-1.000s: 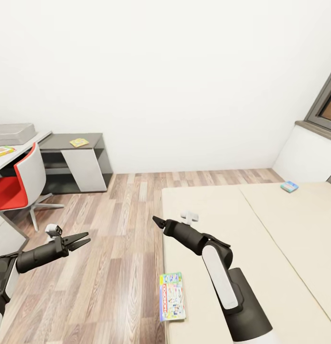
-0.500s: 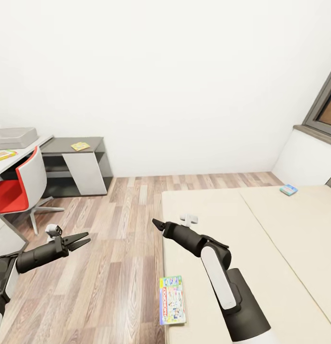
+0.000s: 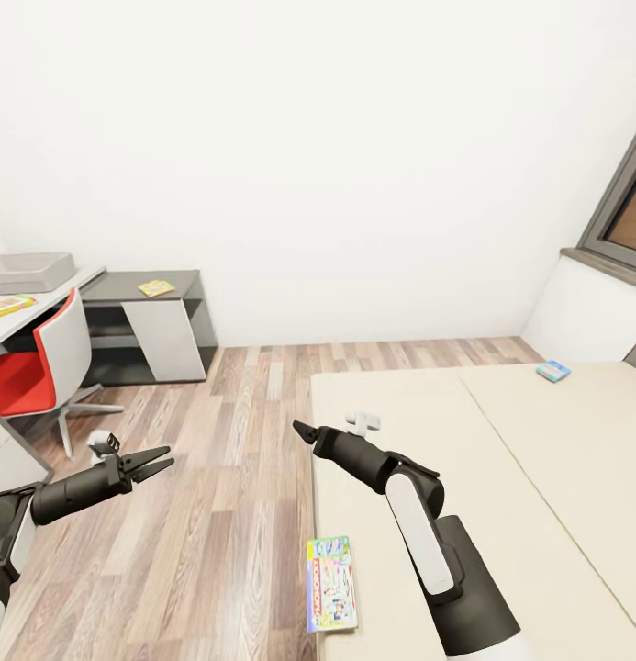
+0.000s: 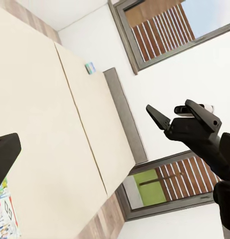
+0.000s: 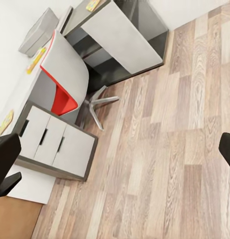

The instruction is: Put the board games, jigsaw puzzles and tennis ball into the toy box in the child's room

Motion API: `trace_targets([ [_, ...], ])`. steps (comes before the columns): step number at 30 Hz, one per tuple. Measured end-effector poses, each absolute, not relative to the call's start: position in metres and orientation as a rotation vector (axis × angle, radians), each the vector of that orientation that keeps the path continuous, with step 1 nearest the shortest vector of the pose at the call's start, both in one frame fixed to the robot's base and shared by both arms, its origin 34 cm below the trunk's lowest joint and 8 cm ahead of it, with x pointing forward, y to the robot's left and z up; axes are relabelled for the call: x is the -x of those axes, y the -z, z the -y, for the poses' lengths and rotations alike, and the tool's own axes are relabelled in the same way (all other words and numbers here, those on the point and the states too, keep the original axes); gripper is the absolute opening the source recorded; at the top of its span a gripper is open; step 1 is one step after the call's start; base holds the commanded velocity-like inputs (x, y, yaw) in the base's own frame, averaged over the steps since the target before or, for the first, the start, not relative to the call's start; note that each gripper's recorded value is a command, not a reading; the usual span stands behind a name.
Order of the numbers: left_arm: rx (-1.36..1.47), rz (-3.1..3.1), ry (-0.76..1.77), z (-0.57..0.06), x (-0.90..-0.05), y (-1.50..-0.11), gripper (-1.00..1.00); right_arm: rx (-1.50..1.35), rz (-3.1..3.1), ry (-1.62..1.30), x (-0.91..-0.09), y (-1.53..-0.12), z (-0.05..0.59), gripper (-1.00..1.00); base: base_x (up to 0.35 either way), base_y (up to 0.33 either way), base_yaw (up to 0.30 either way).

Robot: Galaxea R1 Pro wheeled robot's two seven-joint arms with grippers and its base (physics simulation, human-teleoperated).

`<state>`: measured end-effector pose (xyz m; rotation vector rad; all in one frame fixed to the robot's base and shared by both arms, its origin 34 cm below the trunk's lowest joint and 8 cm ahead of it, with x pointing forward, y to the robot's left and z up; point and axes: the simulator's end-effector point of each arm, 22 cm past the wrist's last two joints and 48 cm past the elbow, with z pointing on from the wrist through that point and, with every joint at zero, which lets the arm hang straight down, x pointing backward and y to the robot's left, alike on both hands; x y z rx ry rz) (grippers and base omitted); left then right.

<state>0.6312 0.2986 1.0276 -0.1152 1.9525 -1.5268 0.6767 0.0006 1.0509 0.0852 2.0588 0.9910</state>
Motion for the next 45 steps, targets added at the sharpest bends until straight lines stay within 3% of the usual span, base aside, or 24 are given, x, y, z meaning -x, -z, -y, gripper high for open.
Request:
trace_targets([
  [45, 0.06, -1.908, 1.504, -0.298, -0.627, -1.062, 1.0, -0.059, -2.02, -0.976, -0.671, -1.08, 0.0, 1.0, 0.0, 0.0, 0.0],
])
